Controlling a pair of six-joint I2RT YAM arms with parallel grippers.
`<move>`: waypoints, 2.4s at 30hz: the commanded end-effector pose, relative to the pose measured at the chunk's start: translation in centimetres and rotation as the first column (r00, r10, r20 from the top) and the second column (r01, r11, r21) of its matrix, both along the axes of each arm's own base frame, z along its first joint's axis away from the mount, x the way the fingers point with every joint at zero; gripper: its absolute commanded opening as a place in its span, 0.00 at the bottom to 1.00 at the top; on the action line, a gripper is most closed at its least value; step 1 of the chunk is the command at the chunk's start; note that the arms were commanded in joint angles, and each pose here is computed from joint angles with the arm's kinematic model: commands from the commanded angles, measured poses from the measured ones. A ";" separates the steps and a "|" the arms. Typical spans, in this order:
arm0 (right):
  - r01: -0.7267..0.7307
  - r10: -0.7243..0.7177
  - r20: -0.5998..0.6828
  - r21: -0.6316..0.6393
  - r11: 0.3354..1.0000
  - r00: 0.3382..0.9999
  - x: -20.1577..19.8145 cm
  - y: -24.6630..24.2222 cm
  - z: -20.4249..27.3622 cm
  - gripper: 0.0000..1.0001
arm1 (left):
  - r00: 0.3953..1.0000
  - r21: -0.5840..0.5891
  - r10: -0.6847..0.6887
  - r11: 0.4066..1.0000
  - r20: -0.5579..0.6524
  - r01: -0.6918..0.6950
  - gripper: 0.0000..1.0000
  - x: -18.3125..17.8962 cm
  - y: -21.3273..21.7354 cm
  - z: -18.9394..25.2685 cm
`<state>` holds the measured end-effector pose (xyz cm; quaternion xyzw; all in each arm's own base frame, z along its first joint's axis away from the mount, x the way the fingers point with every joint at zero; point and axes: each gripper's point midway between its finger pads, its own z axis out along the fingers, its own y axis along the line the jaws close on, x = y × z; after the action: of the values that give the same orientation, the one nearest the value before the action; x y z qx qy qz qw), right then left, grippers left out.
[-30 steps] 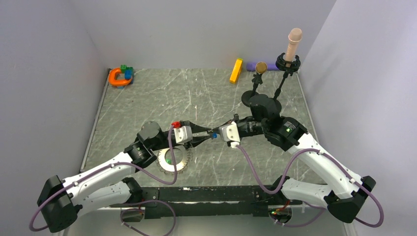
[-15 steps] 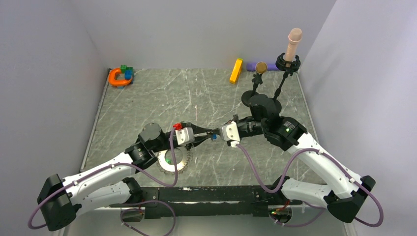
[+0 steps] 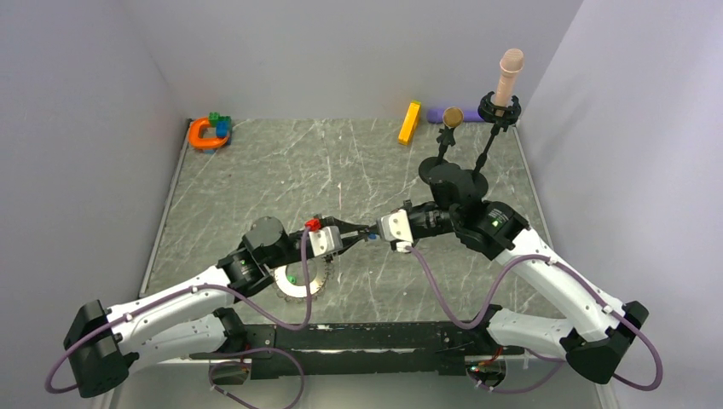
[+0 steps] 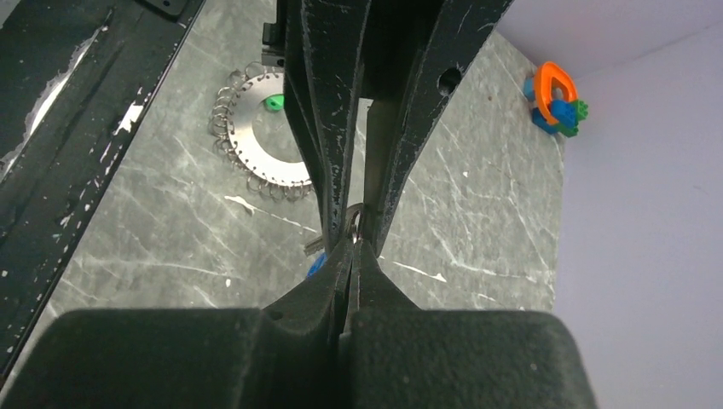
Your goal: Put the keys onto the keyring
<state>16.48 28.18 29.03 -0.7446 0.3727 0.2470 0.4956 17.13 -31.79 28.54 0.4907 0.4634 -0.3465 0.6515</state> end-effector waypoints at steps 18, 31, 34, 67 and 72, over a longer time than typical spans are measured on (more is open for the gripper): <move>0.053 -0.052 -0.025 0.034 0.998 0.998 0.8 0.5 1.5 0.00 | 0.999 -0.022 0.016 1.000 0.040 -0.015 0.24 -0.3 0.5 2.1; 0.050 -0.048 -0.044 0.042 0.998 0.998 0.7 0.7 1.7 0.00 | 0.999 -0.020 0.011 1.000 0.040 -0.010 0.02 -0.3 0.3 2.2; 0.054 -0.052 -0.053 0.042 0.998 0.997 0.7 0.7 1.6 0.00 | 0.999 -0.014 0.008 1.000 0.040 -0.008 0.00 -0.4 0.3 2.0; 0.095 -0.086 -0.115 0.072 0.993 0.990 1.0 0.9 2.4 0.25 | 0.997 -0.151 0.067 0.987 0.024 -0.063 0.00 -0.8 2.4 2.9; 0.081 -0.071 -0.115 0.082 0.993 0.991 0.8 1.1 2.7 0.26 | 0.998 -0.142 0.057 0.988 0.023 -0.053 0.00 -0.9 2.2 2.7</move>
<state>17.58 28.76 28.58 -0.6968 0.4530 0.2785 0.4813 16.74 -29.52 30.05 0.4441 0.4601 -0.3379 0.6906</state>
